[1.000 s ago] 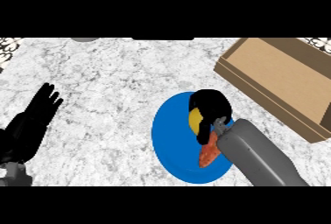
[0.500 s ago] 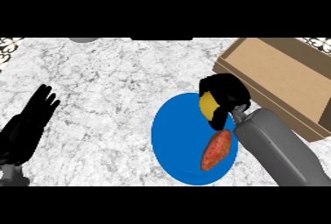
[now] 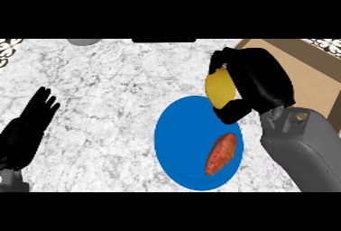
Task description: Pick the lemon from the plate and place it in the cardboard box
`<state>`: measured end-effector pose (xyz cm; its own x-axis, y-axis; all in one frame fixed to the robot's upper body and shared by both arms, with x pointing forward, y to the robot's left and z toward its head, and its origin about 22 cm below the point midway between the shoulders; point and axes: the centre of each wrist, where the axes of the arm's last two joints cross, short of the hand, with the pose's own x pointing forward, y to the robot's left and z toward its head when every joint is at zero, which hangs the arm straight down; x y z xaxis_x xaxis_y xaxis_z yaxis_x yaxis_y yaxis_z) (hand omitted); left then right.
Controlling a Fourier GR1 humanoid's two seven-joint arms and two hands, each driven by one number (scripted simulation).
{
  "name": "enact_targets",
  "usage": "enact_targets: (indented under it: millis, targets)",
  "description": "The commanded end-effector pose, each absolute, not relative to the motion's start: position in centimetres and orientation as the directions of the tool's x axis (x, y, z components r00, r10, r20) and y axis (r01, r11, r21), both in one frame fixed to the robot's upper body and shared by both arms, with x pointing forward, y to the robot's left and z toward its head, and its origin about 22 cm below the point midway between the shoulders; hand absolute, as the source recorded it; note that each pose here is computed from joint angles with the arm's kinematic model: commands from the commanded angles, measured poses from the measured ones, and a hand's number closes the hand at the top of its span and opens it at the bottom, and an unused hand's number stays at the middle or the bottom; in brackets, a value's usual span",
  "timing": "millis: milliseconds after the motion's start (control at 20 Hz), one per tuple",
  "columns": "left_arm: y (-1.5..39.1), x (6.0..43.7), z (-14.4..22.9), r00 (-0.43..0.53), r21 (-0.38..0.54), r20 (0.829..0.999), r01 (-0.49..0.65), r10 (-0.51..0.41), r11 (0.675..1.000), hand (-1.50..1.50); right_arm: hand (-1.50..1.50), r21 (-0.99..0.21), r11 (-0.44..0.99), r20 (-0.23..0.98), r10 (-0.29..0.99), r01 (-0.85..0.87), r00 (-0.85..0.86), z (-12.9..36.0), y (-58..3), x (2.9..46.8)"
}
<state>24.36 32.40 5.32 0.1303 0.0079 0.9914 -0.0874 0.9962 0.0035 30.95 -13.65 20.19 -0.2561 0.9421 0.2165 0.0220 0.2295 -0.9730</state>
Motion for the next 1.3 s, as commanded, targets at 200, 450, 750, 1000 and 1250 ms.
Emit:
enact_targets:
  millis: [200,450,750,1000,1250]
  targets:
    - [31.6,24.7,3.8,0.134,0.007,0.991,-0.051,0.000,0.999,0.00,1.50,-0.920,0.313,0.300,0.950,0.237,-0.089,27.2,-15.7,30.6]
    - [31.7,25.3,5.9,0.121,0.007,0.993,-0.073,0.002,0.997,0.00,1.50,-0.918,0.276,0.286,0.958,0.286,-0.008,28.3,-20.6,32.1]
    - [30.6,23.8,6.9,0.122,0.000,0.992,-0.049,0.006,0.999,0.00,1.50,-0.945,0.197,0.218,0.975,0.262,0.053,29.1,-21.5,35.0]
    - [32.5,24.6,5.9,0.119,0.017,0.993,-0.058,-0.010,0.998,0.00,1.50,-0.930,0.234,0.249,0.968,0.284,0.017,26.3,-23.7,36.1]
    - [33.2,24.6,6.8,0.126,0.005,0.992,-0.053,0.001,0.999,0.00,1.50,-0.937,0.224,0.235,0.972,0.269,0.008,22.9,-28.8,39.6]
